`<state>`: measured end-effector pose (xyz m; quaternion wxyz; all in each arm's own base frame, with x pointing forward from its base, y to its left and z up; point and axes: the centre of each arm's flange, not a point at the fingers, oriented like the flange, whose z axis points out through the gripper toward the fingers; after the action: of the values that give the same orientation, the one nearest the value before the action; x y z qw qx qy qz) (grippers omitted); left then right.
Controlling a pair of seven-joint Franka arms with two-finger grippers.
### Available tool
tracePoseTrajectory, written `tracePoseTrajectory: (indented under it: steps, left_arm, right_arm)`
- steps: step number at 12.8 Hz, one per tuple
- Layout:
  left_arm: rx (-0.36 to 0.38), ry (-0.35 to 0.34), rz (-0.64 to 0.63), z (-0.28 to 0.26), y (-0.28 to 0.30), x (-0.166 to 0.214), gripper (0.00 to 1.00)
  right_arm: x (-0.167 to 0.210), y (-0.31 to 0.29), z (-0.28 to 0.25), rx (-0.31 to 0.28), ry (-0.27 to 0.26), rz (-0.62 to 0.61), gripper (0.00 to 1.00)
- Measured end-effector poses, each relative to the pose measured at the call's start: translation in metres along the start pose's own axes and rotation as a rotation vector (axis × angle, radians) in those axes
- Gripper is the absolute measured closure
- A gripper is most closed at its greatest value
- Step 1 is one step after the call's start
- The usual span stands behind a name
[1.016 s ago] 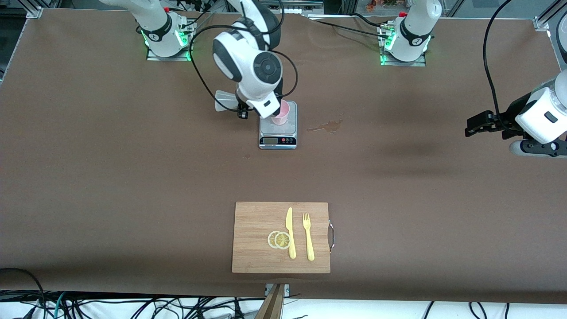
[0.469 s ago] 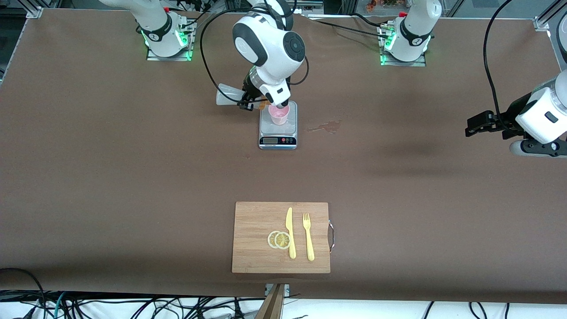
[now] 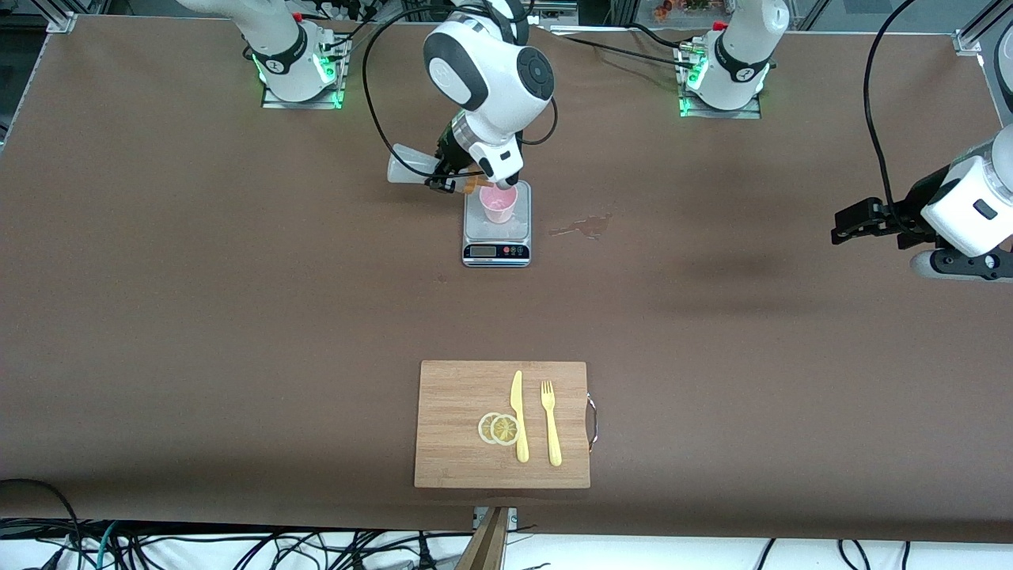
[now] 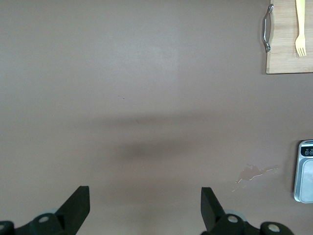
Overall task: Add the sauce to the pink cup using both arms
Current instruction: 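Hold the bottle nozzle over the pink cup with the right gripper, then carry the bottle back with the right gripper and set it upright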
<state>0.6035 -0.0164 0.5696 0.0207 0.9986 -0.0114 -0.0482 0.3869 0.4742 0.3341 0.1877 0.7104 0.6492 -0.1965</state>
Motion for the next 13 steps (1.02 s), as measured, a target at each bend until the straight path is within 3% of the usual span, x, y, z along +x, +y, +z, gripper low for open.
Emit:
tracePoseTrajectory:
  steps: [2,4,8,13]
  left_arm:
    - [0.000,0.000,0.000,0.000,0.000,0.000,0.00]
    - [0.000,0.000,0.001,0.000,0.000,0.000,0.00]
    - [0.000,0.000,0.001,0.000,0.000,0.000,0.00]
    - [0.000,0.000,0.002,0.000,0.000,0.000,0.00]
  right_arm:
    - [-0.001,0.002,0.000,0.009,0.005,0.009,0.66]
    - [0.000,0.005,0.000,0.051,0.052,0.027,0.66]
    - [-0.003,0.019,0.005,0.078,0.108,0.043,0.66]
    - [-0.017,0.042,0.012,0.136,0.263,0.026,0.66]
